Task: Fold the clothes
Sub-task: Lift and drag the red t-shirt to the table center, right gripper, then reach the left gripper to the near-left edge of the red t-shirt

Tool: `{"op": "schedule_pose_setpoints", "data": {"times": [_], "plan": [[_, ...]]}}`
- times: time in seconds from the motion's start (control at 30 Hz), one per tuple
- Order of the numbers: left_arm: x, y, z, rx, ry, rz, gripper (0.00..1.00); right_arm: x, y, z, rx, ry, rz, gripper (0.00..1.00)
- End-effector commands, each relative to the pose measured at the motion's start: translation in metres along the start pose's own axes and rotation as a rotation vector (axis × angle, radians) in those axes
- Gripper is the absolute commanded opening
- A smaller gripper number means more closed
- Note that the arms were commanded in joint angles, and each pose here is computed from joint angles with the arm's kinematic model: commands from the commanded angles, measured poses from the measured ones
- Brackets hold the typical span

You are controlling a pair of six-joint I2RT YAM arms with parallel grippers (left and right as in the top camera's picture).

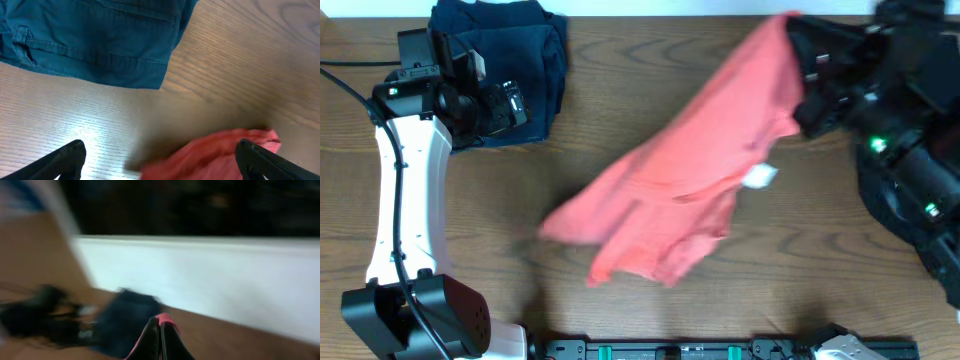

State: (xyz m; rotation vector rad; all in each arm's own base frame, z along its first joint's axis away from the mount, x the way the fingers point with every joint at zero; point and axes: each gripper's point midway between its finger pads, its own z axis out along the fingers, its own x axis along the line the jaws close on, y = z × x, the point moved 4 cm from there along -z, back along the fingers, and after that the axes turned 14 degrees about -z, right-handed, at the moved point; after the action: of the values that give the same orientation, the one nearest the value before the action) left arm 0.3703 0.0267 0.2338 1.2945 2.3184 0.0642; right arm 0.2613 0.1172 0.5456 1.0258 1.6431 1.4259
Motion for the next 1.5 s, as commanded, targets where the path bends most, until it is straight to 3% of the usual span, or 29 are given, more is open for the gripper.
{"op": "schedule_pose_setpoints", "data": {"times": [0.0, 0.13, 0.43, 0.6, 0.7, 0.87, 1.03, 1.17, 1.33, 1.47], "plan": [[-0.005, 0.004, -0.009, -0.022, -0.020, 0.009, 0.97, -0.059, -0.019, 0.005, 0.097, -0.289, 0.003, 0.01], [-0.005, 0.004, -0.009, -0.023, -0.020, 0.010, 0.97, -0.096, -0.063, 0.031, 0.268, -0.353, 0.044, 0.01], [-0.004, 0.002, -0.007, -0.016, -0.017, 0.009, 0.97, -0.168, -0.212, 0.125, 0.643, -0.361, 0.187, 0.01], [-0.003, -0.004, -0.002, 0.006, -0.011, 0.021, 0.97, -0.203, -0.277, 0.154, 0.755, -0.344, 0.278, 0.01], [-0.012, -0.018, 0.003, 0.055, -0.017, 0.111, 0.97, -0.220, -0.305, 0.164, 0.792, -0.334, 0.327, 0.01], [-0.047, -0.072, 0.007, 0.231, -0.093, 0.431, 0.96, -0.235, -0.330, 0.167, 0.823, -0.338, 0.362, 0.01], [-0.070, -0.147, 0.004, 0.482, -0.141, 0.671, 0.80, -0.239, -0.334, 0.166, 0.834, -0.334, 0.345, 0.01], [-0.070, -0.188, 0.016, 0.602, -0.111, 0.712, 0.73, -0.240, -0.334, 0.165, 0.837, -0.335, 0.345, 0.01], [-0.049, -0.224, 0.049, 0.682, -0.053, 0.651, 0.71, -0.240, -0.335, 0.165, 0.839, -0.334, 0.346, 0.01], [-0.043, -0.247, 0.073, 0.721, -0.132, 0.642, 0.70, -0.240, -0.335, 0.165, 0.840, -0.333, 0.347, 0.01]]}}
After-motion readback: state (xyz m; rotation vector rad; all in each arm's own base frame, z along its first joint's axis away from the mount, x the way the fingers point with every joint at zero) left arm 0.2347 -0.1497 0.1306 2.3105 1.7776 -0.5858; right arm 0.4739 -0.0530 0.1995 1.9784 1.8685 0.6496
